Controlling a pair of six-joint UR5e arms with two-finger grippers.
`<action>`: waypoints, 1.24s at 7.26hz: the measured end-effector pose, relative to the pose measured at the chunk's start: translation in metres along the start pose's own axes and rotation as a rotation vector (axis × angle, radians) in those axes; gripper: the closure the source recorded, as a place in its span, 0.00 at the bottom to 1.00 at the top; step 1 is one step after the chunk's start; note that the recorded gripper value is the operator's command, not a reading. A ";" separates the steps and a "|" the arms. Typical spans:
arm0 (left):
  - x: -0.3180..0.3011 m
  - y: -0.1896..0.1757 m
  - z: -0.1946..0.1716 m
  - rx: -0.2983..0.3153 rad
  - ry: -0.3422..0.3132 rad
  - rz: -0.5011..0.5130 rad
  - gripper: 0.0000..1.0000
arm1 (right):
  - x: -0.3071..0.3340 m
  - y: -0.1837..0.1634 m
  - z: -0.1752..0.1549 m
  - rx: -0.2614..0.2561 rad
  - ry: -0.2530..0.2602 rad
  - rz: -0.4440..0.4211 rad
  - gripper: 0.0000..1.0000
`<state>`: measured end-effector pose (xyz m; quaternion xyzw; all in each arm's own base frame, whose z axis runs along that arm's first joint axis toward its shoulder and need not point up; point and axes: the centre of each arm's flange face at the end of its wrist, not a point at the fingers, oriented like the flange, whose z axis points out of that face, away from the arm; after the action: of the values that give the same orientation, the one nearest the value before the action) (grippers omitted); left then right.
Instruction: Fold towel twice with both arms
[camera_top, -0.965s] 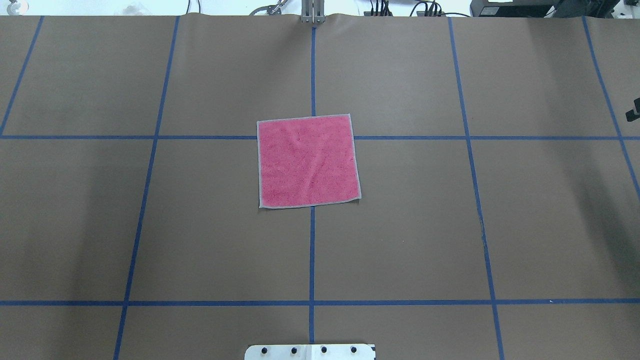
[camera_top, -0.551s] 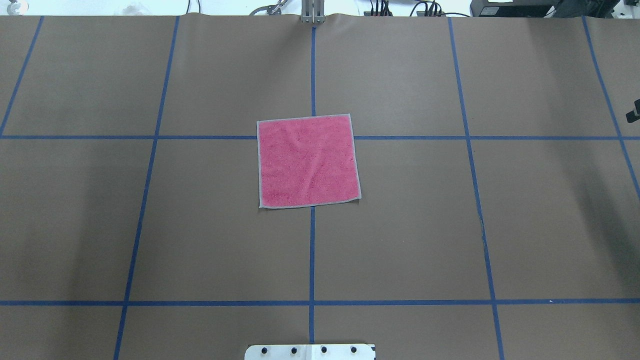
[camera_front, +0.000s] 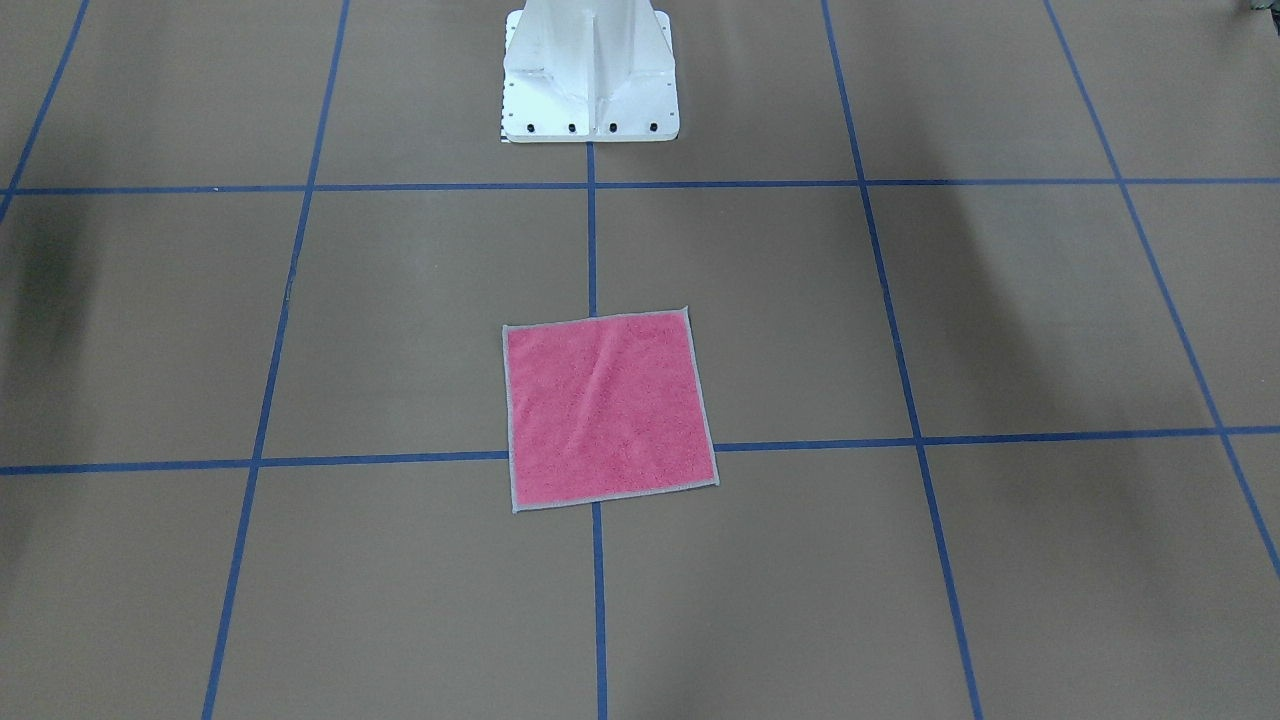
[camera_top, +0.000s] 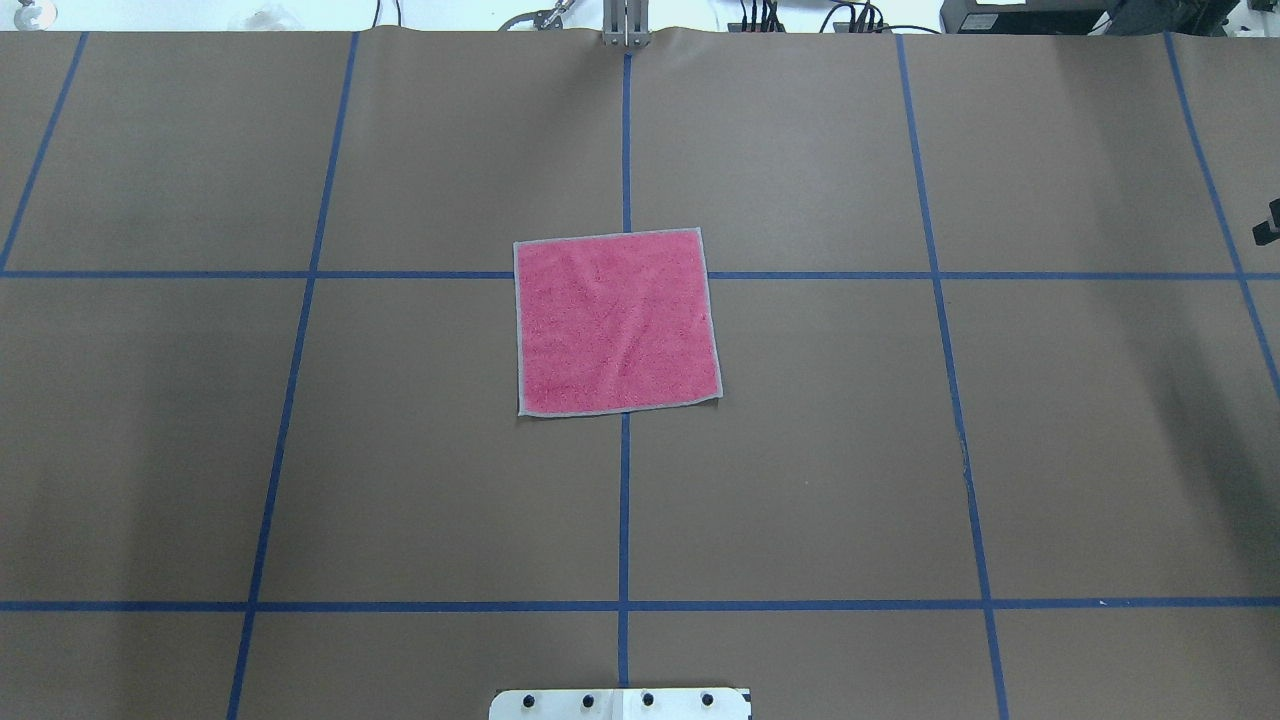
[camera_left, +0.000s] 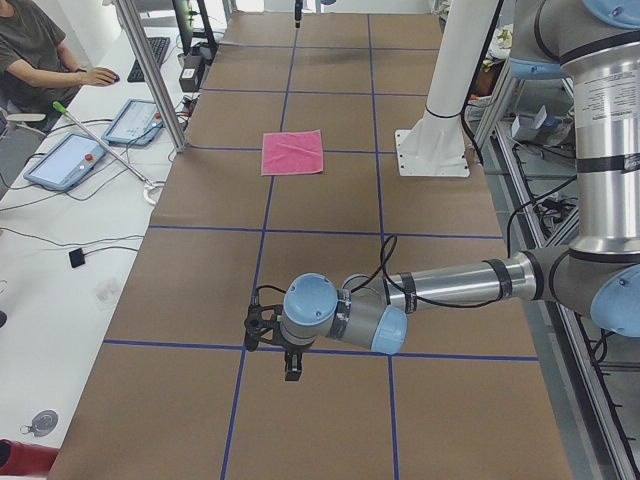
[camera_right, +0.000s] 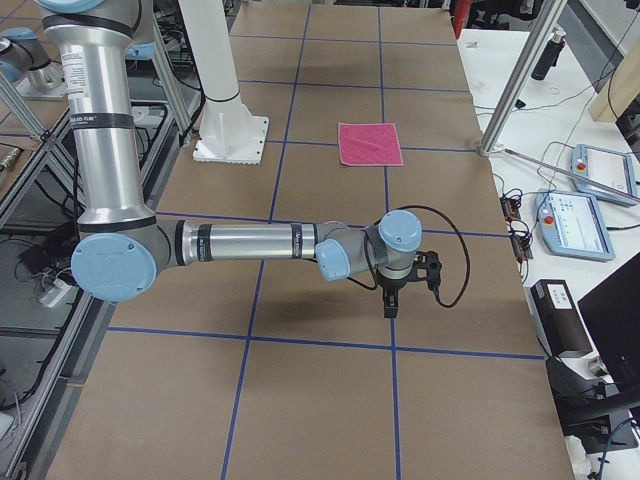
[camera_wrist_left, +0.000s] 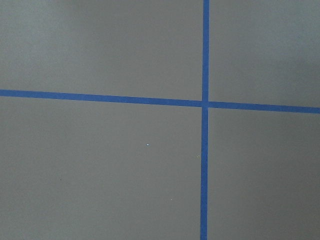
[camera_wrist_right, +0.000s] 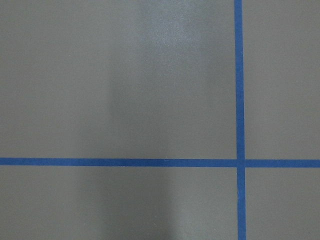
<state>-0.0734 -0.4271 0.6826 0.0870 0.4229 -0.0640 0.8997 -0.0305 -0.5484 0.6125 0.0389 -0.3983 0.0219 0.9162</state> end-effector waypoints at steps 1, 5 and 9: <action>0.005 -0.001 -0.001 0.010 0.016 -0.008 0.00 | -0.004 -0.001 -0.002 0.004 -0.004 -0.005 0.00; 0.094 -0.007 0.021 -0.014 0.095 -0.129 0.00 | -0.071 0.005 -0.002 0.003 -0.038 -0.038 0.00; 0.279 -0.026 0.033 -0.106 0.207 -0.380 0.00 | -0.242 0.033 0.014 -0.056 -0.125 0.098 0.01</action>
<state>0.1235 -0.4707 0.4853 -0.0354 0.5246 -0.2007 0.8266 -0.2081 -0.5192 0.4469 -0.0048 -0.4566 0.0532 0.8881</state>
